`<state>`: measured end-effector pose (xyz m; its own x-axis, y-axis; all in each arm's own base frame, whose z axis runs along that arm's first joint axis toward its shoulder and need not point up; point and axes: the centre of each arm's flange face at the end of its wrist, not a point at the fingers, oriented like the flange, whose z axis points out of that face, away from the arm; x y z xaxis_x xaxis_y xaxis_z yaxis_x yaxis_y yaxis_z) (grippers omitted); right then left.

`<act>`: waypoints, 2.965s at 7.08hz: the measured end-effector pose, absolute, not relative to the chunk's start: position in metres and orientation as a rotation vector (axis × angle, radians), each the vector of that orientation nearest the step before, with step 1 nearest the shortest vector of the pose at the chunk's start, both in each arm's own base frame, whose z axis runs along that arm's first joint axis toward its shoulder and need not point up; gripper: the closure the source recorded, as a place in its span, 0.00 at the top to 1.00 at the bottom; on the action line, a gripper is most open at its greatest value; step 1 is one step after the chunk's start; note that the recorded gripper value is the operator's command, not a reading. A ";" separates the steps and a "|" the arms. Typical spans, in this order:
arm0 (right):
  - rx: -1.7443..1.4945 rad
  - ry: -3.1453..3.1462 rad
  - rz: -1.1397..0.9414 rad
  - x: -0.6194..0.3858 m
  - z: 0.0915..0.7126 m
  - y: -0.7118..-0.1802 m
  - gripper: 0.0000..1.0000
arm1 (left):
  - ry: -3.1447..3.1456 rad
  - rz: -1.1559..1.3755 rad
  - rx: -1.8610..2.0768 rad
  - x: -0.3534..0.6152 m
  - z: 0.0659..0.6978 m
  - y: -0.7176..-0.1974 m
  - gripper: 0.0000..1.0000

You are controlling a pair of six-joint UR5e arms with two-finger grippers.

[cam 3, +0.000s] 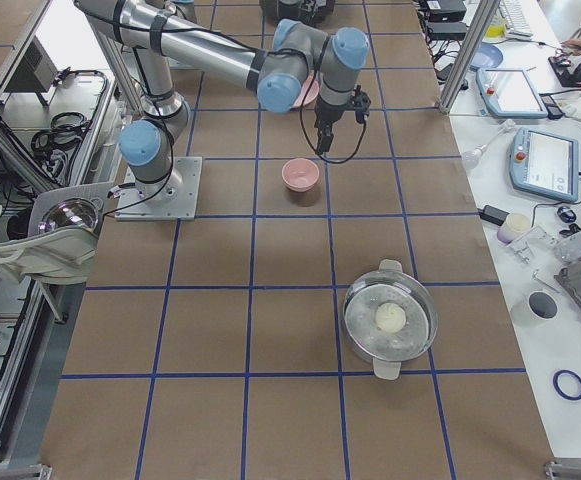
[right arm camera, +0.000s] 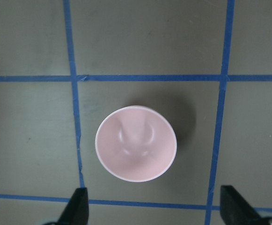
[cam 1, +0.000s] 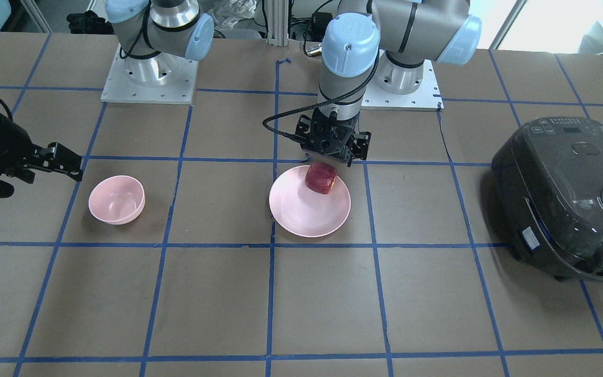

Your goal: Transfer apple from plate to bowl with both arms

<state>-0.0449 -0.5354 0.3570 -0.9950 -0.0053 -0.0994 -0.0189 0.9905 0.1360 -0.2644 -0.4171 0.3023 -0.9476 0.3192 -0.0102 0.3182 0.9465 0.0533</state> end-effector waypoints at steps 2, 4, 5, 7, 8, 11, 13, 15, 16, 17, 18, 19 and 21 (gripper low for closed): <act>-0.034 3.042 0.171 -0.055 0.287 -0.528 1.00 | 3.055 0.115 0.590 -0.271 0.250 -0.392 0.91; -0.042 3.038 0.183 -0.050 0.241 -0.511 1.00 | 3.043 0.110 0.634 -0.274 0.232 -0.389 0.86; -0.043 3.028 0.215 -0.048 0.223 -0.507 0.94 | 3.036 0.097 0.654 -0.275 0.226 -0.391 0.88; -0.043 3.017 0.254 -0.049 0.202 -0.507 0.21 | 3.013 0.066 0.679 -0.275 0.220 -0.397 0.87; -0.043 3.016 0.261 -0.049 0.198 -0.507 0.00 | 3.006 0.059 0.687 -0.275 0.217 -0.399 0.72; -0.045 3.019 0.269 -0.050 0.197 -0.508 0.00 | 3.010 0.036 0.682 -0.276 0.212 -0.405 0.12; -0.037 3.023 0.245 -0.049 0.208 -0.511 0.00 | 3.034 -0.039 0.625 -0.278 0.229 -0.416 0.09; -0.001 2.975 0.194 -0.026 0.234 -0.519 0.00 | 3.091 -0.151 0.372 -0.287 0.272 -0.443 0.09; 0.050 2.945 0.187 -0.001 0.240 -0.522 0.00 | 3.104 -0.139 0.264 -0.292 0.299 -0.459 0.04; 0.068 2.934 0.198 0.033 0.241 -0.523 0.00 | 3.109 -0.084 0.175 -0.295 0.331 -0.477 0.03; 0.049 2.925 0.203 0.069 0.240 -0.521 0.00 | 3.117 -0.020 0.106 -0.296 0.357 -0.490 0.00; 0.030 2.905 0.194 0.104 0.238 -0.515 0.00 | 3.129 0.031 0.043 -0.298 0.370 -0.496 0.00; 0.026 2.887 0.205 0.137 0.222 -0.500 0.00 | 3.129 0.087 -0.079 -0.300 0.368 -0.499 0.00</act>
